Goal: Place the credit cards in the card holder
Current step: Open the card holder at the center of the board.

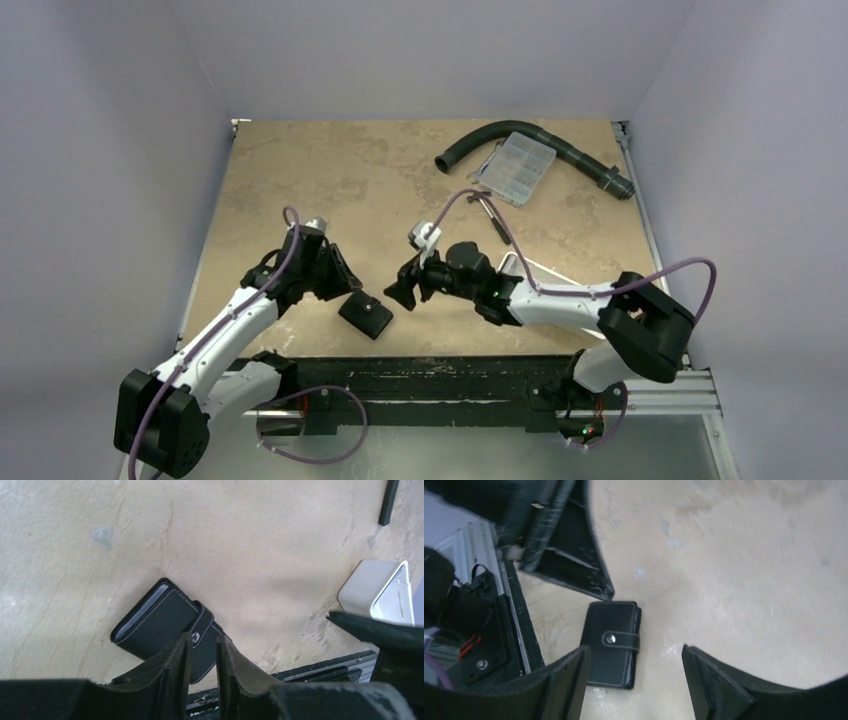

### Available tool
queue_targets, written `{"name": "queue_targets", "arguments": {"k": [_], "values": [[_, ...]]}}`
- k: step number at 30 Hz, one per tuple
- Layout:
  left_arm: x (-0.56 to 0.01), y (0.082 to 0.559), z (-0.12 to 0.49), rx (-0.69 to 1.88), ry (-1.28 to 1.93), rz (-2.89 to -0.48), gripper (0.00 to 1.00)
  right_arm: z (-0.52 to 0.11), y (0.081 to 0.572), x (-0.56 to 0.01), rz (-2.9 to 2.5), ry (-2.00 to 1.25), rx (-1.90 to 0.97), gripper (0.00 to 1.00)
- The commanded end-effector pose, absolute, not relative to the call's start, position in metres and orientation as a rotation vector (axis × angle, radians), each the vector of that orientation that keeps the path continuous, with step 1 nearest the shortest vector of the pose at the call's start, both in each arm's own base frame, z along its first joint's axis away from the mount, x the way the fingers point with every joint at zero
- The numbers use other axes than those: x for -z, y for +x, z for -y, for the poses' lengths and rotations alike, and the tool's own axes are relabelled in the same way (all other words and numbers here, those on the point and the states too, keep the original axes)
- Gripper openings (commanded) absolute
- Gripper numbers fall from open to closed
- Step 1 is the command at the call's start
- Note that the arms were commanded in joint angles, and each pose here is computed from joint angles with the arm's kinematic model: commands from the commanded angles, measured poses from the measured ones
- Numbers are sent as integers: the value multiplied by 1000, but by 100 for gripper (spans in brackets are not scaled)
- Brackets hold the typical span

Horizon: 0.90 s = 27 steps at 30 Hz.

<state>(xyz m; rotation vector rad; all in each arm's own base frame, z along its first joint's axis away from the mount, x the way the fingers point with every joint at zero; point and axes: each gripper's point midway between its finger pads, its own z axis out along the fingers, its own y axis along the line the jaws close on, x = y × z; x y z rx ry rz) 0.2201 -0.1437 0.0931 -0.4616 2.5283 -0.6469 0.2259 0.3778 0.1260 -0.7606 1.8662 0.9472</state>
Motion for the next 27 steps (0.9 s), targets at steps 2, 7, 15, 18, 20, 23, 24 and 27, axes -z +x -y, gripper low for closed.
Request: {"name": "queue_targets", "arguments": {"k": [2, 7, 15, 18, 20, 23, 24, 27], "values": [[-93, 203, 124, 565, -643, -2519, 24, -377, 202, -155, -1431, -962, -832, 87], [-76, 189, 124, 581, -644, -2553, 12, -394, 182, -156, -1214, -1109, -803, 87], [-65, 191, 128, 599, -624, -2560, 5, -431, 175, -128, -1137, -1217, -629, 82], [-54, 189, 131, 603, -629, -2591, 0, -440, 178, -122, -1136, -1214, -597, 80], [-45, 185, 131, 592, -628, -2627, 0, -444, 180, -117, -1158, -1192, -605, 77], [-32, 181, 130, 572, -639, -2667, 0, -453, 180, -110, -1168, -1206, -628, 69], [-30, 179, 129, 557, -649, -2673, 0, -455, 181, -106, -1177, -1210, -626, 69], [-26, 177, 122, 508, -688, -2676, 0, -461, 183, -97, -1191, -1232, -617, 66]]}}
